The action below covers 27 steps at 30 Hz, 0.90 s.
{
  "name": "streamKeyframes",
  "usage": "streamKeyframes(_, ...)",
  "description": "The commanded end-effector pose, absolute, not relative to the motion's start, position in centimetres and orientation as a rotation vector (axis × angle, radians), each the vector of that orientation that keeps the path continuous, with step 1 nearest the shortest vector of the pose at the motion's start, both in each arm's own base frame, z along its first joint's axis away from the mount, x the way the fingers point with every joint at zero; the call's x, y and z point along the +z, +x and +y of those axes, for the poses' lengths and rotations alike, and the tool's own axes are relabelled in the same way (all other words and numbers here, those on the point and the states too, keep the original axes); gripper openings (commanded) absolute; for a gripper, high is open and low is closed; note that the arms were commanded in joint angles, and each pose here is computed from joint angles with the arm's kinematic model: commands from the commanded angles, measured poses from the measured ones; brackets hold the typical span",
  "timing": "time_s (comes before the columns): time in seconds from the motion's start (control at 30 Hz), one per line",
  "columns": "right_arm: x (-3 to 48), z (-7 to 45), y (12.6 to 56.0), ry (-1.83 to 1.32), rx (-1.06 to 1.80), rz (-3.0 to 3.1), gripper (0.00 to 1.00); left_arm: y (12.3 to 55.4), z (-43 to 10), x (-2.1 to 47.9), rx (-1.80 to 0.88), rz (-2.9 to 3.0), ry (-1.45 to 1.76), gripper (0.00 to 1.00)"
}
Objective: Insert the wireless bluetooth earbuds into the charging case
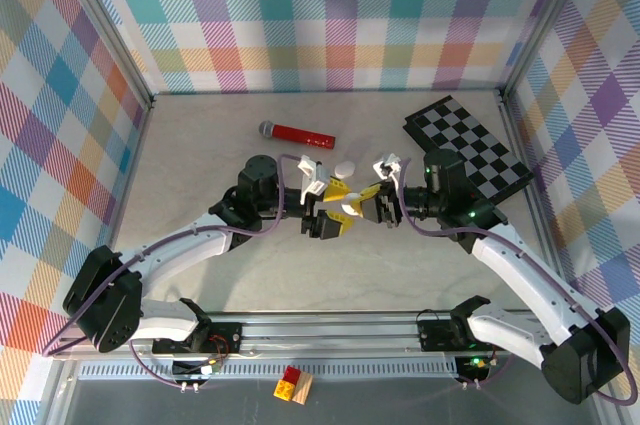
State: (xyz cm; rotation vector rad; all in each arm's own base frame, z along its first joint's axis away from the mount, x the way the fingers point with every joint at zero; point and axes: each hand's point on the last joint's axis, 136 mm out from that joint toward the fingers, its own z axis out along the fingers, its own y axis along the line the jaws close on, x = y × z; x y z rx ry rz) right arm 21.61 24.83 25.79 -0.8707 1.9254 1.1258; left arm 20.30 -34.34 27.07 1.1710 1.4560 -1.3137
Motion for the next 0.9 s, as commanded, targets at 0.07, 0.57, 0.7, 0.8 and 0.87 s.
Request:
streamKeyframes(0.07,24.0,23.8,24.5,-0.685,1.086,1.989,0.18,21.8,-32.7,26.6,-1.101,1.425,1.119,0.96)
streamKeyframes(0.57,12.3,21.9,30.0,-0.226,1.016,2.387,0.16,22.6,-30.3,17.2,-0.730,1.705,1.312,1.00)
streamKeyframes(0.7,9.7,21.6,30.5,-0.174,0.991,2.458,0.16,22.6,-30.4,16.6,-0.736,1.717,1.320,1.00)
streamKeyframes(0.8,7.8,21.5,30.4,-0.152,0.983,2.508,0.16,22.7,-30.5,16.4,-0.743,1.716,1.315,1.00)
streamKeyframes(0.87,6.5,21.5,30.4,-0.134,0.981,2.545,0.17,22.7,-30.6,16.4,-0.749,1.717,1.313,1.00)
